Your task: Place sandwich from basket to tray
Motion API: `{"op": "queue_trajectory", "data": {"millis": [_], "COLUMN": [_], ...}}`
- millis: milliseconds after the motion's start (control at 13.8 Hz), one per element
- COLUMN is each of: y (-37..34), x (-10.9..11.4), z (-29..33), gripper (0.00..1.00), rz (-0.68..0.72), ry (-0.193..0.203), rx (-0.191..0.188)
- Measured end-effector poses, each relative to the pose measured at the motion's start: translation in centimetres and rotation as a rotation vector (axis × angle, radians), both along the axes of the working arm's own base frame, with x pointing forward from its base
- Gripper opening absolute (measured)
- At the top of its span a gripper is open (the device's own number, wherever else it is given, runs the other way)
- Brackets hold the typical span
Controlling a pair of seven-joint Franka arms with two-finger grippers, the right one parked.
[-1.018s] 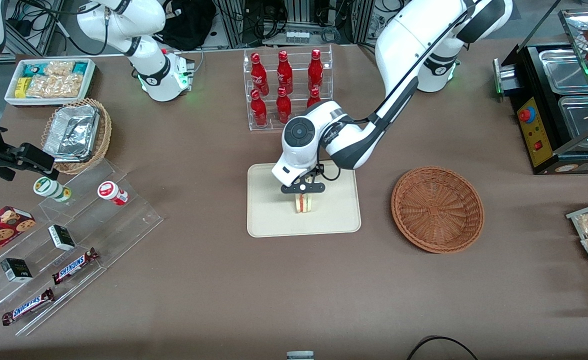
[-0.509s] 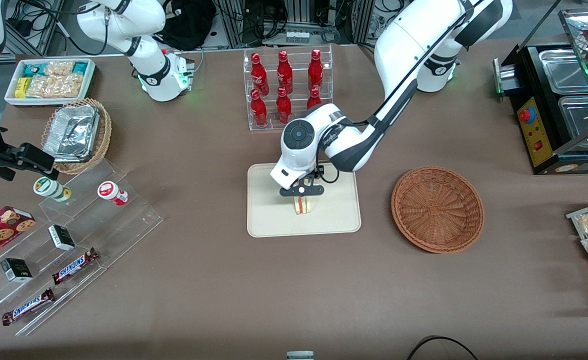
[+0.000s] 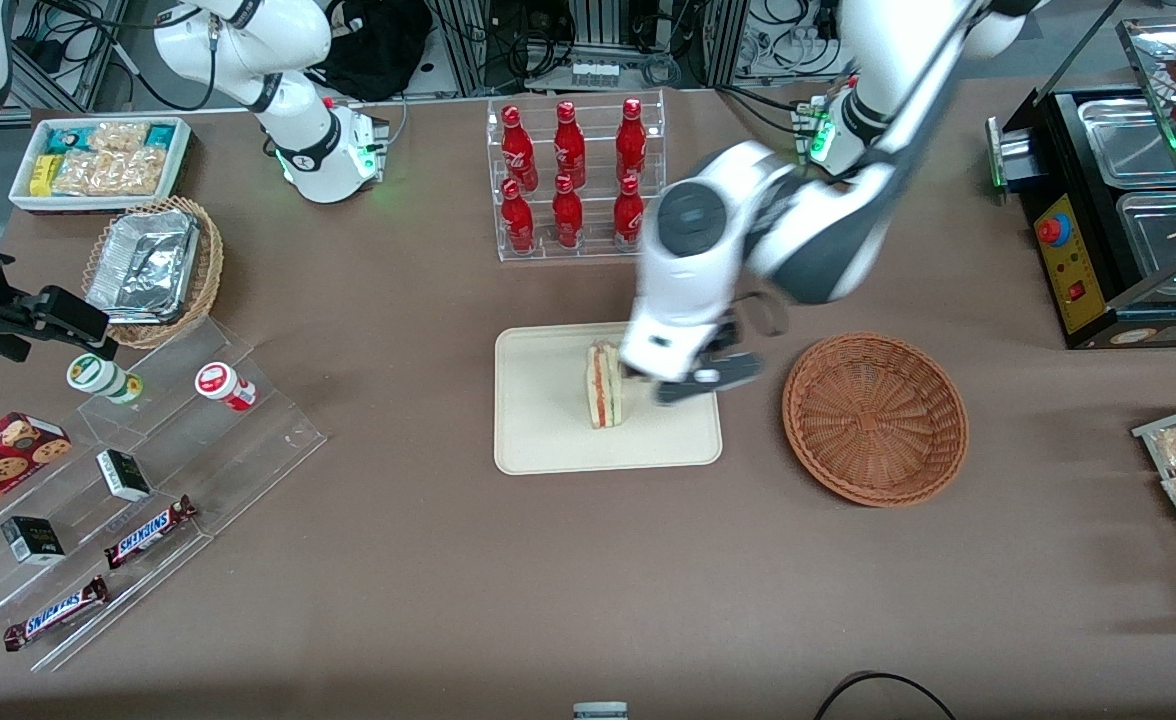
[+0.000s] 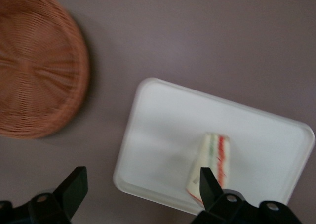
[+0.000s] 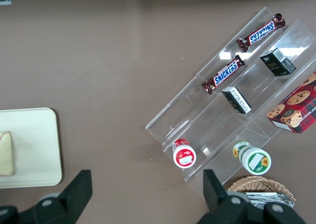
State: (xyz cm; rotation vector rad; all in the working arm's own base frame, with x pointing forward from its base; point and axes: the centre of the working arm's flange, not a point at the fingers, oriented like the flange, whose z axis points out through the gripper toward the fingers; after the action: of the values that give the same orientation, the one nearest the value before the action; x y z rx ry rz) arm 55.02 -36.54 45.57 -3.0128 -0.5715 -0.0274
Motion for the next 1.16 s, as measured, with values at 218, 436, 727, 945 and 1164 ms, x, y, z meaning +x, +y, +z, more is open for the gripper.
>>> {"op": "queue_trajectory", "data": {"millis": [218,436,727,945,1164], "y": [9.0,17.0,25.7,28.8,30.9], "x": [1.4,0.9,-0.2,-2.0,-4.0], "z": [6.5,10.6,13.5,14.4,15.3], "gripper": [1.00,1.00,1.00,1.00,1.00], "rz": [0.055,-0.003,-0.121,-0.241,-0.330], "ry": [-0.002,0.082,0.180,0.231,0.244], "rx": [0.041,0.051,0.036,0.031,0.020]}}
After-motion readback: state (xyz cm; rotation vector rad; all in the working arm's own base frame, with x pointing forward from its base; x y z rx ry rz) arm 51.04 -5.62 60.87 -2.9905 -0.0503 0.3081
